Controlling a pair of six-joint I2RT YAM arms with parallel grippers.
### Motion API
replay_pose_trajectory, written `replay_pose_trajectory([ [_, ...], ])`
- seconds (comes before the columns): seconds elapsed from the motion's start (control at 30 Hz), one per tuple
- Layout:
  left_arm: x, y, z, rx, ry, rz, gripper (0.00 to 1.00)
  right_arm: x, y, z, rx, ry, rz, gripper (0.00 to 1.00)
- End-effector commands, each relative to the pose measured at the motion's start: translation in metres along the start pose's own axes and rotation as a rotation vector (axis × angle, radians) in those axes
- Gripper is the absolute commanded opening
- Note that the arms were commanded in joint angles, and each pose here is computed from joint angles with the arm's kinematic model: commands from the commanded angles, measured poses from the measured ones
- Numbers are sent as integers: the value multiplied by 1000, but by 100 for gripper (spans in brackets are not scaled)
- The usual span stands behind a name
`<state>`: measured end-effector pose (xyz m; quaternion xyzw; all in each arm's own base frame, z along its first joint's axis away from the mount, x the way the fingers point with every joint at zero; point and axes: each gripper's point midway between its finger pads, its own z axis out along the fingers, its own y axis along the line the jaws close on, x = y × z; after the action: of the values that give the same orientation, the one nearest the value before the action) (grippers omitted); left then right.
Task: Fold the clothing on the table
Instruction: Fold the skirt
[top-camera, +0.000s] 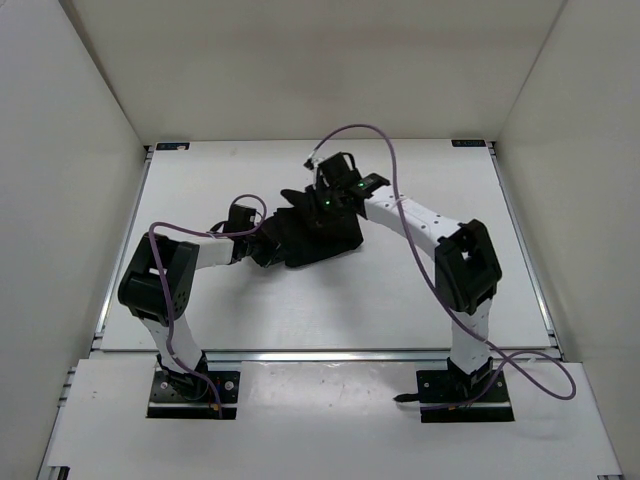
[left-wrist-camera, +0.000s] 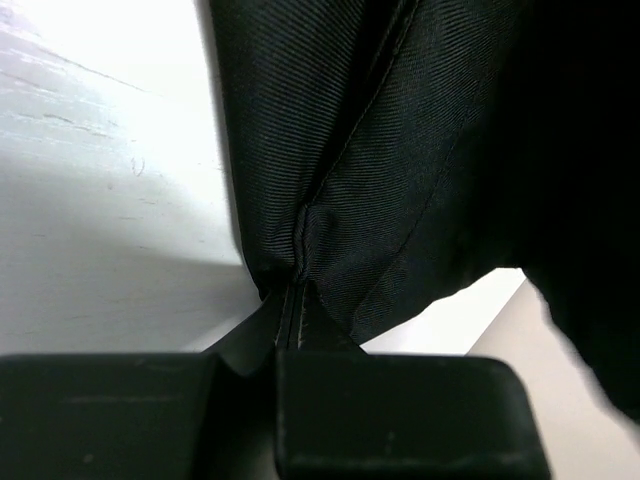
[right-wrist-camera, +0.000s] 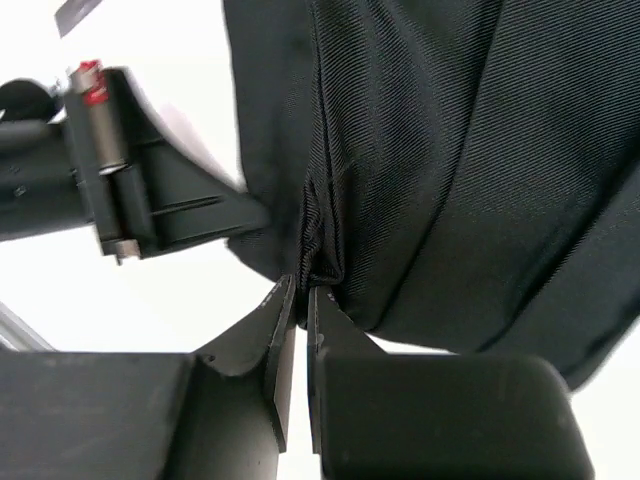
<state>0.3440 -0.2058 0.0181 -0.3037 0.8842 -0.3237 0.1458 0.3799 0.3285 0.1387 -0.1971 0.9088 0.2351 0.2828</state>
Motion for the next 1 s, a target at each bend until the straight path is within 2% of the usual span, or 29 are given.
replay_pose_trajectory([
  [0.0,0,-1,-6,5,18,24,0,6,16,18,-47,35,-62,0],
  [0.4,19,22,-8,-42,121,68,1,62,49,72,-118,166,-166,0],
  [0.63,36,39,-3,-104,243,94,5,66,69,64,-199,125,-236,0],
  [0.7,35,38,-2,-92,243,94,6,62,70,60,-211,99,-240,1],
  [0.83,34,39,-1,-100,243,98,8,71,69,65,-215,157,-244,0],
  [0.97,33,44,-4,-119,250,100,10,67,79,53,-229,142,-253,0],
])
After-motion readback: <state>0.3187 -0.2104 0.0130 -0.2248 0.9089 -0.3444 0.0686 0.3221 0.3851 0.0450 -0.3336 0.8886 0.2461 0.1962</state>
